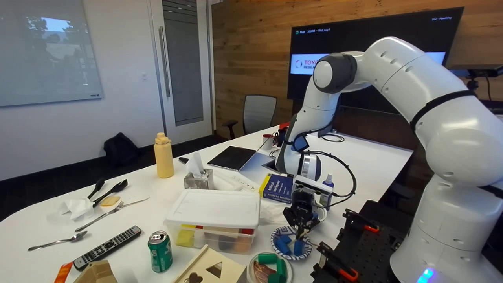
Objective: Use the chopstick to stir the blue blocks in the bowl.
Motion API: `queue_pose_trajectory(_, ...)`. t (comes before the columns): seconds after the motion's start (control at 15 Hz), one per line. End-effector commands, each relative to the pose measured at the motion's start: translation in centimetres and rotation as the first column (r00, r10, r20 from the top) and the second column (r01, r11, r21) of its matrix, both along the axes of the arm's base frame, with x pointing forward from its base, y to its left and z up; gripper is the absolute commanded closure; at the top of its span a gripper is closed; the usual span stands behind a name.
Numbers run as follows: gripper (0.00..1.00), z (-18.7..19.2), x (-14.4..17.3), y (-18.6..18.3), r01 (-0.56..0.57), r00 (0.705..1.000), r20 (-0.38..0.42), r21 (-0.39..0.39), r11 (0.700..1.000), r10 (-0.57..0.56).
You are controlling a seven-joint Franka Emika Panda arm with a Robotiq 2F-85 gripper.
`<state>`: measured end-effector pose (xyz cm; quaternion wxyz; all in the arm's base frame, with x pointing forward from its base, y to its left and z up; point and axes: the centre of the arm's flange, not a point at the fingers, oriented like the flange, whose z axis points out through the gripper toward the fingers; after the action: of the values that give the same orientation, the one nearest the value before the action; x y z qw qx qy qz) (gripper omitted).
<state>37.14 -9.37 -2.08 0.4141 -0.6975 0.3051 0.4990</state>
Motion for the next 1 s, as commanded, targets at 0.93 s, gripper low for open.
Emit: queue_pose_trajectory(0.93,0.98,1.1,0.3,-1.4,-0.029,0.999,0.011,-0.059,0.998,0.03)
